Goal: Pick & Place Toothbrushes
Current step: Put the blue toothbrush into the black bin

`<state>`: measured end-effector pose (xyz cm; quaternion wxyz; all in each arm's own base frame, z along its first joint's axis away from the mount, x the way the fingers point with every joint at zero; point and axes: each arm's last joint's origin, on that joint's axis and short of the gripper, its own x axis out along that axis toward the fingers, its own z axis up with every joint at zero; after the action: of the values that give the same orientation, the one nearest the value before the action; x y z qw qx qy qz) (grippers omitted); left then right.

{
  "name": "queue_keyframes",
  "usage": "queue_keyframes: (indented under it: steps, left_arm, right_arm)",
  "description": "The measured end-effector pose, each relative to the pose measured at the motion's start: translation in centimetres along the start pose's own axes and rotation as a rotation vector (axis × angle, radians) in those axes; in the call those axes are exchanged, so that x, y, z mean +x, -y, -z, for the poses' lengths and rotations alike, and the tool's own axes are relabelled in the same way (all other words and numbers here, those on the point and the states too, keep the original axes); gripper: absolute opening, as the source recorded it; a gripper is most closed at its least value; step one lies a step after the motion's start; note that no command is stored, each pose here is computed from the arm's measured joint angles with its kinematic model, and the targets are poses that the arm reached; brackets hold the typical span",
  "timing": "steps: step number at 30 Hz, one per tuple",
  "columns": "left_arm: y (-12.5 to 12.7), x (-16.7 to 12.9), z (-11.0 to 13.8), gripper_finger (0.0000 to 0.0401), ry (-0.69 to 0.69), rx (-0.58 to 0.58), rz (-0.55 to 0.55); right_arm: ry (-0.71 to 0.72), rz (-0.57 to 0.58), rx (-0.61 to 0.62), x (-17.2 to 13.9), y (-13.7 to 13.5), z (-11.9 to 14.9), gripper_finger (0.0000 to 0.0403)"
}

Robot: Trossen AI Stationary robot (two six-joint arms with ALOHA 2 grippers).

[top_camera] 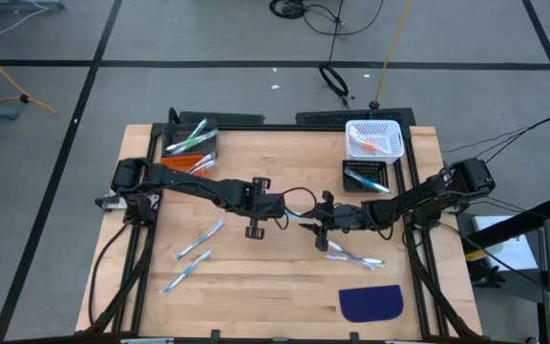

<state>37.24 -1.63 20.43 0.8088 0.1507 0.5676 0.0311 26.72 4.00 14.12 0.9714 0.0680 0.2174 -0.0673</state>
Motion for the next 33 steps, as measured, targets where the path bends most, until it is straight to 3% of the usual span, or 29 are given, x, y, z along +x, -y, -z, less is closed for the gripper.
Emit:
queue_keyframes:
  steps: [14,33]
  left_arm:
    - [0.94,-0.31,-0.2,0.0,0.017,0.024,0.033]
    - [0.68,-0.58,-0.72,0.0,0.048,0.026,-0.012]
  right_arm:
    - [0.01,0.02,-0.035,0.14,0.56,-0.21,0.013]
    - [-0.004,0.018,-0.036,0.13,0.55,-0.07,0.013]
